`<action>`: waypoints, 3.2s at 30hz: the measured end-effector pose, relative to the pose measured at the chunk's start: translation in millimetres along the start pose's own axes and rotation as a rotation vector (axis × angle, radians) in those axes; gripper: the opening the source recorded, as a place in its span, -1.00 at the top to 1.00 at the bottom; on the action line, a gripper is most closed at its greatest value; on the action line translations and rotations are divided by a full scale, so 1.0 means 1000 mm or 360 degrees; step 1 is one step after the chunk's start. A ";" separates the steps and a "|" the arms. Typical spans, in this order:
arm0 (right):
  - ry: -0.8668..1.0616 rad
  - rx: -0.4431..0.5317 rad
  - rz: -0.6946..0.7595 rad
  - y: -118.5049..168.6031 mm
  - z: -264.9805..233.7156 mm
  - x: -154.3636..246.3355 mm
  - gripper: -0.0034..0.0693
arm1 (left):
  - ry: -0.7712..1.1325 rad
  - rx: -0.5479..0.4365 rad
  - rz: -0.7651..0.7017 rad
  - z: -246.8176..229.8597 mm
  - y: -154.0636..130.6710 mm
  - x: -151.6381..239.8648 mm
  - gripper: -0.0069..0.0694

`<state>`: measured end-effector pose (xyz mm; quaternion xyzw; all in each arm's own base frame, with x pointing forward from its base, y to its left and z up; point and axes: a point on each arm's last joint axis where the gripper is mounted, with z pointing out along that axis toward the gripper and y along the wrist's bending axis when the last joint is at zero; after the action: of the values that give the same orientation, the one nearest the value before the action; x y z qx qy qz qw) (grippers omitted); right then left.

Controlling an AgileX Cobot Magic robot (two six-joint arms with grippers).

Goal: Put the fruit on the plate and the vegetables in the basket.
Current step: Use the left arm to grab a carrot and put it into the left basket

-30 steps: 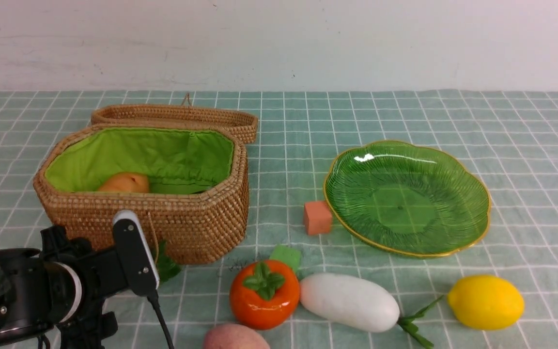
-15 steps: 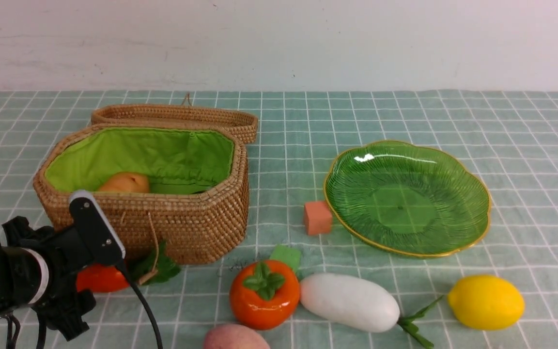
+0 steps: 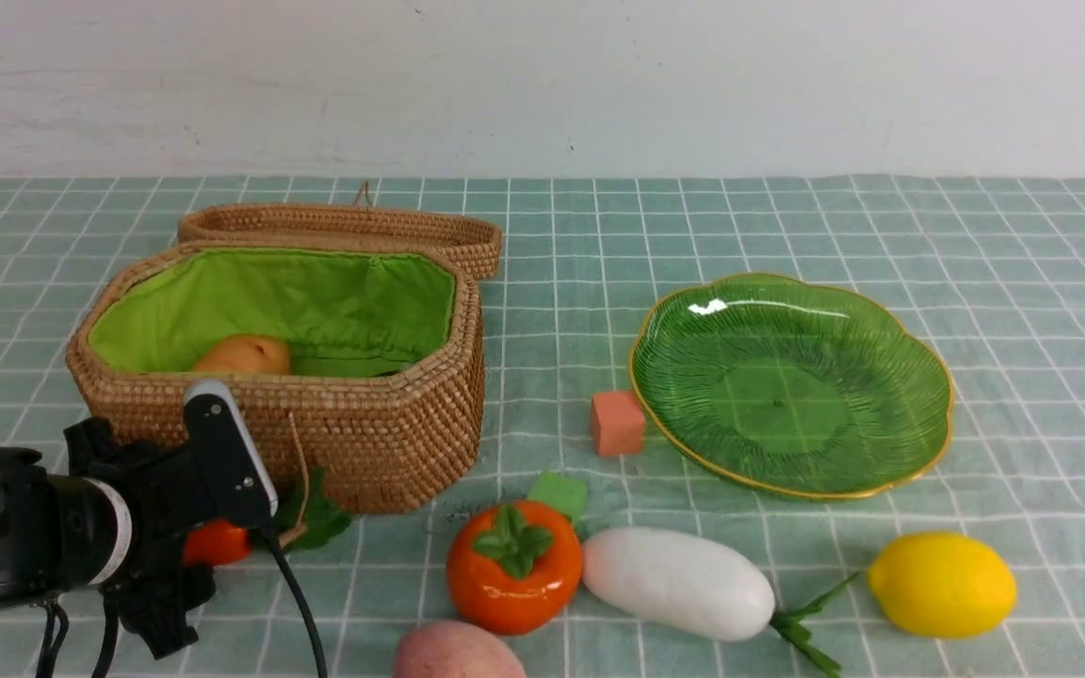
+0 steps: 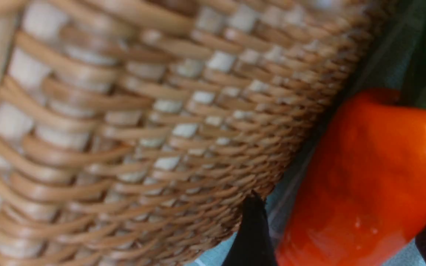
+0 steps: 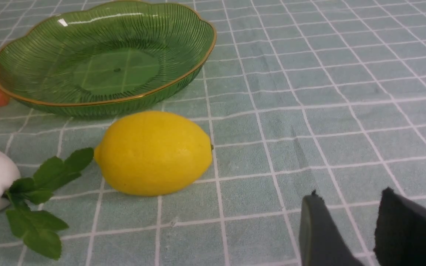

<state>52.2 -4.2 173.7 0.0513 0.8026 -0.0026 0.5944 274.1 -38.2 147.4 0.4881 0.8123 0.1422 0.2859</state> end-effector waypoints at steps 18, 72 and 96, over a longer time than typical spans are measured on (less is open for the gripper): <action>0.0000 0.0000 0.0000 0.000 0.000 0.000 0.24 | 0.0052 -0.0125 -0.0093 -0.019 0.010 0.002 -0.09; 0.0000 0.0000 0.0000 0.000 0.000 0.000 0.24 | -0.0466 -0.0243 -0.0251 -0.069 0.113 -0.138 -0.06; 0.0000 0.0000 0.0000 0.000 0.000 0.000 0.24 | -0.0358 -0.0119 -0.0363 -0.060 0.106 -0.133 -0.88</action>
<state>52.2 -4.2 173.7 0.0513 0.8026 -0.0026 0.5944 361.2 -100.0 292.5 0.3945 0.8194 0.0835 0.4073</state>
